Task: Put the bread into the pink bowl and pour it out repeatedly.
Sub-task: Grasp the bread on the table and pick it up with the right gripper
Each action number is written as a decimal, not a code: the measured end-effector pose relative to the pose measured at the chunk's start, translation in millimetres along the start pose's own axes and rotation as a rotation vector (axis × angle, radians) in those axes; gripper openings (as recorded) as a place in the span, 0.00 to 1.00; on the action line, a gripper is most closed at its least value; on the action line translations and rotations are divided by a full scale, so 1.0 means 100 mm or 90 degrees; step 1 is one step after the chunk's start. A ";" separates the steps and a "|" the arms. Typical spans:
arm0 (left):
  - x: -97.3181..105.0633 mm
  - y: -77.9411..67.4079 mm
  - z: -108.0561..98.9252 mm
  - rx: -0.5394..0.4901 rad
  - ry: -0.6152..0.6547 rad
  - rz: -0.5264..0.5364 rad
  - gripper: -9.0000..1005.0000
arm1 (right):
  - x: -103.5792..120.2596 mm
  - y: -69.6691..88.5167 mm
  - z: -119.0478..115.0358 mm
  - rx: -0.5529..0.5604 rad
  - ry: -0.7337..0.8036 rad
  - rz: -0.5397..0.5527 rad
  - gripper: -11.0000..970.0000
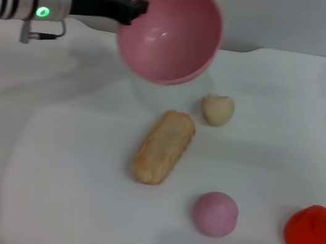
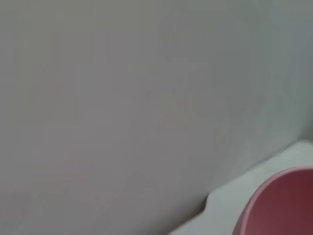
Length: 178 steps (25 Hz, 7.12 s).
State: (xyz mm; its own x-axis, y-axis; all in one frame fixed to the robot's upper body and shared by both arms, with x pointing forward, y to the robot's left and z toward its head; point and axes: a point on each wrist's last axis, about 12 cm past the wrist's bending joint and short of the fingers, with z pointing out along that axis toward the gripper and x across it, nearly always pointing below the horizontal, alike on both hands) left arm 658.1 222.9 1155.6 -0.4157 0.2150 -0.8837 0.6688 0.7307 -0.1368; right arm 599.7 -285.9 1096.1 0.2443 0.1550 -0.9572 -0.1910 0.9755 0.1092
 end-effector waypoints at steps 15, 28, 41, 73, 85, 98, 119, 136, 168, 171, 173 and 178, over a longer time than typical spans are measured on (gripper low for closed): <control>0.19 0.43 -0.43 -0.068 0.098 -0.046 0.07 | -0.02 0.33 0.74 -0.022 0.207 -0.001 0.62; 0.32 0.52 -0.51 -0.100 0.103 -0.049 0.07 | -0.08 0.99 1.33 -0.038 0.405 -0.129 0.62; 0.33 0.57 -0.52 -0.130 0.092 -0.025 0.07 | -0.13 1.19 1.15 -0.073 0.372 -0.010 0.62; 0.29 0.58 -0.50 -0.135 0.086 -0.001 0.07 | -0.57 1.61 1.13 -0.410 0.802 -0.107 0.62; 0.32 0.52 -0.45 -0.122 0.091 -0.009 0.07 | -0.29 1.97 0.92 -0.495 0.853 -0.173 0.61; 0.30 0.50 -0.42 -0.117 0.090 -0.008 0.07 | 0.01 1.75 0.74 -0.458 0.902 -0.151 0.61; 0.36 0.46 -0.39 -0.110 0.097 -0.009 0.07 | 0.11 1.91 0.71 -0.479 0.858 -0.171 0.61; 0.32 0.45 -0.36 -0.110 0.093 0.003 0.07 | 0.37 1.76 0.56 -0.433 0.875 -0.176 0.61; 0.29 0.43 -0.33 -0.112 0.088 0.013 0.07 | 0.36 1.75 0.59 -0.423 0.858 -0.178 0.34; 0.29 0.43 -0.33 -0.112 0.088 0.013 0.07 | 0.36 1.75 0.59 -0.423 0.858 -0.178 0.32; 0.29 0.43 -0.33 -0.112 0.088 0.014 0.07 | 0.36 1.75 0.59 -0.423 0.858 -0.178 0.31; 0.29 0.43 -0.33 -0.110 0.089 0.013 0.07 | 0.36 1.75 0.59 -0.423 0.859 -0.177 0.27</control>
State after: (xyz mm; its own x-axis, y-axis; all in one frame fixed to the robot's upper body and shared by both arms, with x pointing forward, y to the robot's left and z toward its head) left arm 654.3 282.2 1139.1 -0.4926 0.3103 -0.8131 0.5676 0.8228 -0.0299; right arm 631.3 -100.5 1096.3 -0.6064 -0.6275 -0.4884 -0.7550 0.6472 0.1058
